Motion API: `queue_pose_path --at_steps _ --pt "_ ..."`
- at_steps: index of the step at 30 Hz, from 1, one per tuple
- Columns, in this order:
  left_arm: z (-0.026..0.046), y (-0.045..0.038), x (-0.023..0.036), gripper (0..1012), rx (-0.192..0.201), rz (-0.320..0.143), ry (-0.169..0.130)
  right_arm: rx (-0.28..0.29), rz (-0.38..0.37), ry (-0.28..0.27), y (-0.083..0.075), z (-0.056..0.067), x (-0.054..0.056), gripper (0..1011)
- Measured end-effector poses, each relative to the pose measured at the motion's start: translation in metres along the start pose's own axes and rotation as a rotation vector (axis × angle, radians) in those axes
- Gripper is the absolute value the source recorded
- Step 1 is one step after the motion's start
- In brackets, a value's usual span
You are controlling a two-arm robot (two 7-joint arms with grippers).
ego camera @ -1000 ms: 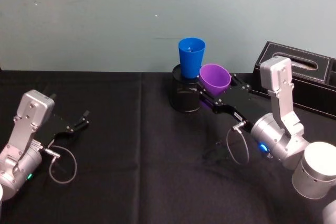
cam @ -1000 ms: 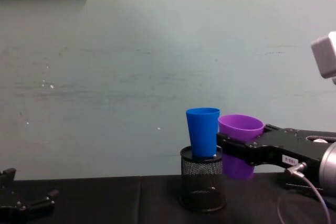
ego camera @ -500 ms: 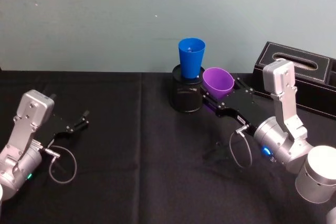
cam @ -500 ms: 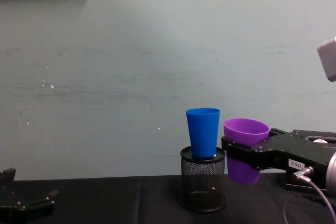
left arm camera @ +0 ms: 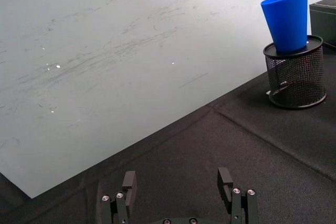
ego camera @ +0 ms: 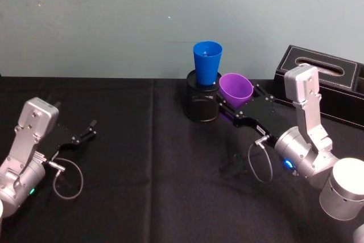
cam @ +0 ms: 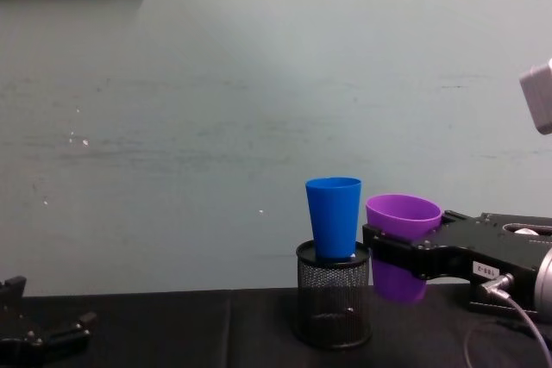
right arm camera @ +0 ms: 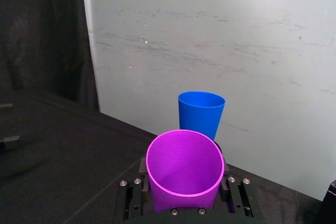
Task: Pick up one cup with a gripper and tap it against the other cup.
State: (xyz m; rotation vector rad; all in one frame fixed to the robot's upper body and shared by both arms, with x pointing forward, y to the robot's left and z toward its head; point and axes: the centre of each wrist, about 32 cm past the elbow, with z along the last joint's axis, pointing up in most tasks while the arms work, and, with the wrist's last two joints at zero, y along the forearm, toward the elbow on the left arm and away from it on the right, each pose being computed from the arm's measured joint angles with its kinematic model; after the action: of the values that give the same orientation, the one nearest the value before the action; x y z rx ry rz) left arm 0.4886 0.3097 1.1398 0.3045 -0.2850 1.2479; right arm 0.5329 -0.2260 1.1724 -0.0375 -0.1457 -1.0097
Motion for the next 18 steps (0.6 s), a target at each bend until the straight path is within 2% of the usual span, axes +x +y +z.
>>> queue_pose_path --at_steps 18 --pt "0.0 0.0 0.0 1011 0.0 0.0 0.0 0.001 0.001 0.0 0.0002 0.0002 0.0002 729"
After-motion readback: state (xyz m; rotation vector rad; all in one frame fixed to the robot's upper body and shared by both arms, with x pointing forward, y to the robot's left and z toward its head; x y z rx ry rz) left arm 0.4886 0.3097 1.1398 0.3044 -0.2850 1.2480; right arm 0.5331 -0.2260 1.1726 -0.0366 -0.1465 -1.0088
